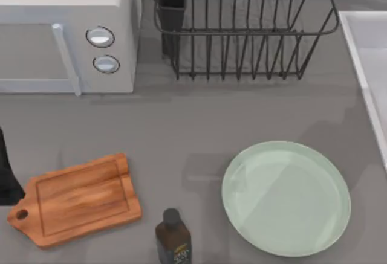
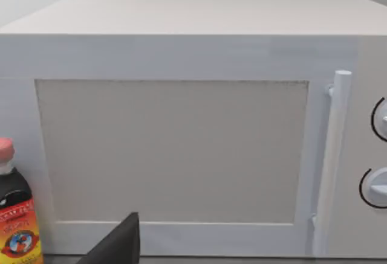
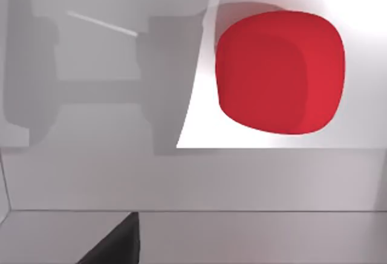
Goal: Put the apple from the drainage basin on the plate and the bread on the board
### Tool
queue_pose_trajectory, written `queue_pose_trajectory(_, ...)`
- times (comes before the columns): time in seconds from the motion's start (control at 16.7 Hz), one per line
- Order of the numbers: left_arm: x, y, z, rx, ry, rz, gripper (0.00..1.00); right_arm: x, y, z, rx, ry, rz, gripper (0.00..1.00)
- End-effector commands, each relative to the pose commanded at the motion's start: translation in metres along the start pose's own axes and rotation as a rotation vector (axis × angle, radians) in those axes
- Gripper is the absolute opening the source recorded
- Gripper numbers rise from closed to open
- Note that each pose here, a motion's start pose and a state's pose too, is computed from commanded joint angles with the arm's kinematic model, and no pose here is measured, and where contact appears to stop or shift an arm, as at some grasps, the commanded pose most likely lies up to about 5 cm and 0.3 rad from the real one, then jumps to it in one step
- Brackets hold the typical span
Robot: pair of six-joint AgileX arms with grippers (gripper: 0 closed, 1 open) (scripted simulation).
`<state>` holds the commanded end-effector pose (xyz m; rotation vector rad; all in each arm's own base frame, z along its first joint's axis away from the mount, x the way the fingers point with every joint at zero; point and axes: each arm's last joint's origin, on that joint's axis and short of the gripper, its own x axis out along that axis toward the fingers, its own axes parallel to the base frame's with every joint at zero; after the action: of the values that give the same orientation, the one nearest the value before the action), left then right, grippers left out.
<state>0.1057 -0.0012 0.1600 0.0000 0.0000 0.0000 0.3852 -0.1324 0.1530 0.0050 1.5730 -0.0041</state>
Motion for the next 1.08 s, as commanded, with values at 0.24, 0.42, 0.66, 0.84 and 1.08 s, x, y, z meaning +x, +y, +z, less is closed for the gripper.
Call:
queue_pose_trajectory(0.24,0.0,0.0,0.0,0.0,0.0,0.0,1.0,0.05,-0.003,0.006,0.001,-0.001,0.0,1.0)
queue_pose_trajectory(0.42,0.0,0.0,0.0,0.0,0.0,0.0,1.0,0.1,-0.004,0.007,0.003,-0.021,-0.007,1.0)
queue_pose_trajectory(0.66,0.0,0.0,0.0,0.0,0.0,0.0,1.0,0.145,-0.002,0.0,0.004,-0.004,-0.001,1.0)
queue_pose_trajectory(0.84,0.0,0.0,0.0,0.0,0.0,0.0,1.0,0.146,-0.002,-0.001,0.004,-0.002,-0.001,1.0)
queue_pose_trajectory(1.08,0.0,0.0,0.0,0.0,0.0,0.0,1.0,0.146,-0.002,-0.001,0.004,-0.002,-0.001,0.77)
